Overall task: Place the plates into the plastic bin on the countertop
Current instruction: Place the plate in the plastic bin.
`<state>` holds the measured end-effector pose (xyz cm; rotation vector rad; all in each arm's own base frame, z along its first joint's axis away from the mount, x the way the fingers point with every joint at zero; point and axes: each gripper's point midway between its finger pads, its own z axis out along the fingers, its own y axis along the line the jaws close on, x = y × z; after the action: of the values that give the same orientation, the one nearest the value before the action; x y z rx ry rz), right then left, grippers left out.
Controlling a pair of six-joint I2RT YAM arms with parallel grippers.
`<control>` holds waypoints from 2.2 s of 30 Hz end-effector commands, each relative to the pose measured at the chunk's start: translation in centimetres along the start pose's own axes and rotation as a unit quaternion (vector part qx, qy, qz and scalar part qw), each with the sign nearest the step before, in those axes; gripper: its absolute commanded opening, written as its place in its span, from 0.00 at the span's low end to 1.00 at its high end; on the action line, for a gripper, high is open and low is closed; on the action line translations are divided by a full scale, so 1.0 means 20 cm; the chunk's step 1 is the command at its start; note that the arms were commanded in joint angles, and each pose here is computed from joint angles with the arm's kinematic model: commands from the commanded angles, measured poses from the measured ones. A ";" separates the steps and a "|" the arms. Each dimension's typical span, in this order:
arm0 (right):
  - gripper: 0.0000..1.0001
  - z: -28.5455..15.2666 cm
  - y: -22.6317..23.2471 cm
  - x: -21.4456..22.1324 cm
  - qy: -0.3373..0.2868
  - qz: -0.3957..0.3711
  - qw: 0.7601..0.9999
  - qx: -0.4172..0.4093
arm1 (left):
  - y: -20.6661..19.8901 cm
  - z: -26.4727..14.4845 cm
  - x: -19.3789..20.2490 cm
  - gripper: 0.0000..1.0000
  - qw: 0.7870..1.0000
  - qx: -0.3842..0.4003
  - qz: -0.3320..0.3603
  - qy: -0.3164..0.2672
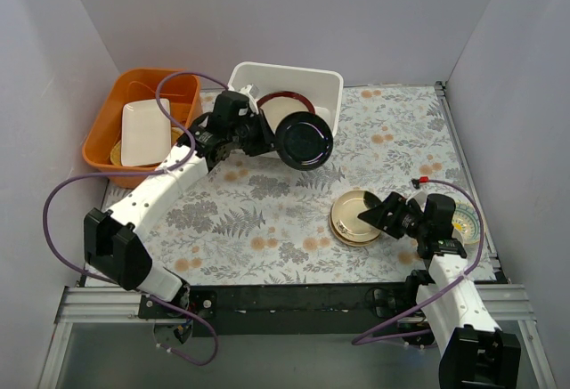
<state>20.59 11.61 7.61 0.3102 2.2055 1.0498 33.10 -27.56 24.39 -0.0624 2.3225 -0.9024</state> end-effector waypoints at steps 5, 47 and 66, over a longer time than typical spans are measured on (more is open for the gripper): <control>0.75 -0.04 0.15 -0.12 -0.025 -0.033 0.999 -0.033 | -0.08 -0.06 -0.20 0.00 0.999 0.023 0.016 -0.017; 0.76 -0.06 0.15 -0.18 -0.033 -0.059 0.998 -0.011 | 0.43 0.57 -0.78 0.00 0.994 -0.010 -0.108 -0.005; 0.76 -0.03 0.11 -0.15 -0.019 -0.051 0.998 -0.010 | 0.60 0.76 -0.65 0.20 0.991 -0.031 -0.129 0.034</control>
<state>21.49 11.26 9.72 0.2556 2.1973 1.0078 54.07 -23.71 14.45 -0.4013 2.4657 -0.9345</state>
